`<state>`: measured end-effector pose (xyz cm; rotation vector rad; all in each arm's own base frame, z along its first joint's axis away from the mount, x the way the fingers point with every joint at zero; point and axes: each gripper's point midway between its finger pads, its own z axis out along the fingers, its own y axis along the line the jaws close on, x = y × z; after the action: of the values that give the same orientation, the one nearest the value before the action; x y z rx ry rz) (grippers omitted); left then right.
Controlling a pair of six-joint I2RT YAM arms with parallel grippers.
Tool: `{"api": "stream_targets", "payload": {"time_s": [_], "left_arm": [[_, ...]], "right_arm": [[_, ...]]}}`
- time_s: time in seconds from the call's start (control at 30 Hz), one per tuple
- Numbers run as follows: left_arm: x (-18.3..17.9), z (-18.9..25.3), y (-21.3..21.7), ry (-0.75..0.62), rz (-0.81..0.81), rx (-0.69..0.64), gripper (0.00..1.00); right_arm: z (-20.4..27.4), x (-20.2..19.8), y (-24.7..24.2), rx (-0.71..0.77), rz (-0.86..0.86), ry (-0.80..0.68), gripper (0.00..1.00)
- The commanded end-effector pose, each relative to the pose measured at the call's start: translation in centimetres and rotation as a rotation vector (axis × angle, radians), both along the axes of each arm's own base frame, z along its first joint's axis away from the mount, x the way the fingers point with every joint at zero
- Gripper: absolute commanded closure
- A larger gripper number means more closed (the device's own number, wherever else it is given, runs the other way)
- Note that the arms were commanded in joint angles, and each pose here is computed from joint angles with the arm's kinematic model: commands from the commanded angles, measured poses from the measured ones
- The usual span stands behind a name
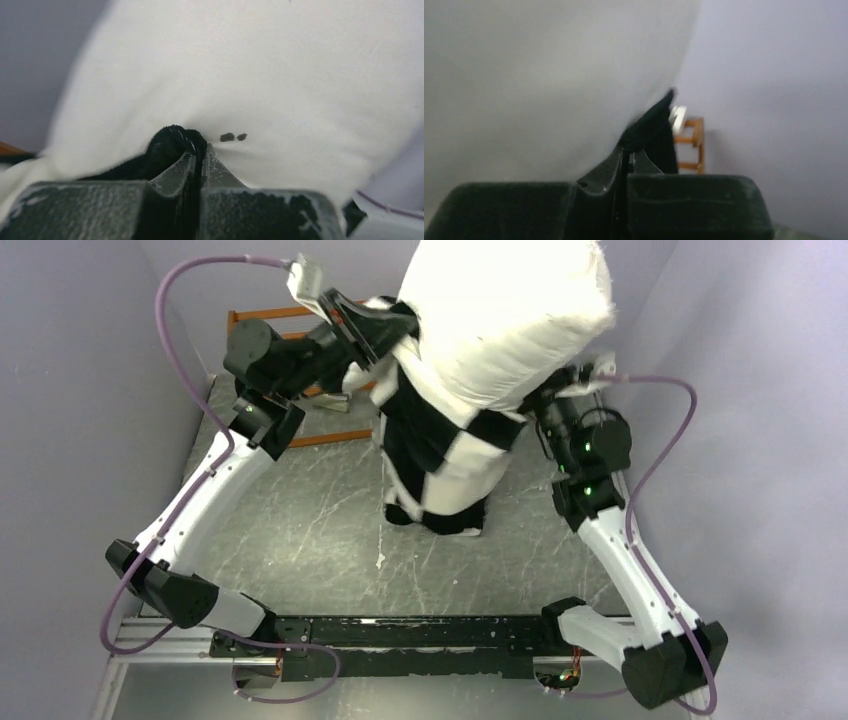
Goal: Put the pillow into the pillowcase
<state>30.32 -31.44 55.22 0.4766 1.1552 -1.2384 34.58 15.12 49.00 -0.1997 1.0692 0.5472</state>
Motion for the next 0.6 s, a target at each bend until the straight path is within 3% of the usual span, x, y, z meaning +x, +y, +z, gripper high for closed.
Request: {"api": "stream_targets", "payload": {"time_s": [0.0, 0.1, 0.2, 0.23, 0.3, 0.37, 0.43, 0.5, 0.57], "left_arm": [[5.2, 6.2, 5.8, -0.108, 0.185, -0.207, 0.95], [-1.5, 8.0, 1.7, -0.210, -0.086, -0.234, 0.95], [-7.3, 7.1, -2.7, -0.299, -0.182, -0.156, 0.95], [-7.3, 6.8, -3.0, -0.295, -0.154, -0.154, 0.95], [-3.7, 6.8, -1.7, -0.250, -0.002, -0.153, 0.95], [1.9, 6.8, 0.5, -0.165, 0.187, -0.146, 0.95], [5.6, 6.8, 2.0, -0.020, 0.246, -0.165, 0.95], [3.5, 7.0, 0.1, -0.028, 0.156, -0.139, 0.95], [-2.2, 6.1, -3.6, -0.094, 0.041, -0.111, 0.95]], "right_arm": [[0.3, -4.2, -0.8, 0.137, 0.057, -0.104, 1.00], [0.2, 0.1, -3.3, 0.087, -0.144, -0.079, 1.00], [3.9, 1.0, -4.2, 0.057, -0.147, -0.119, 1.00], [5.3, 0.0, -3.7, 0.045, -0.111, -0.139, 1.00], [6.0, -3.3, -2.7, 0.042, -0.002, -0.127, 1.00], [3.2, -5.1, -1.9, 0.153, 0.116, 0.032, 1.00], [-1.4, -4.7, -2.7, 0.295, 0.094, 0.213, 1.00], [-3.6, -3.0, -5.1, 0.337, -0.049, 0.186, 1.00], [-1.5, -1.1, -7.6, 0.281, -0.224, 0.101, 1.00]]}}
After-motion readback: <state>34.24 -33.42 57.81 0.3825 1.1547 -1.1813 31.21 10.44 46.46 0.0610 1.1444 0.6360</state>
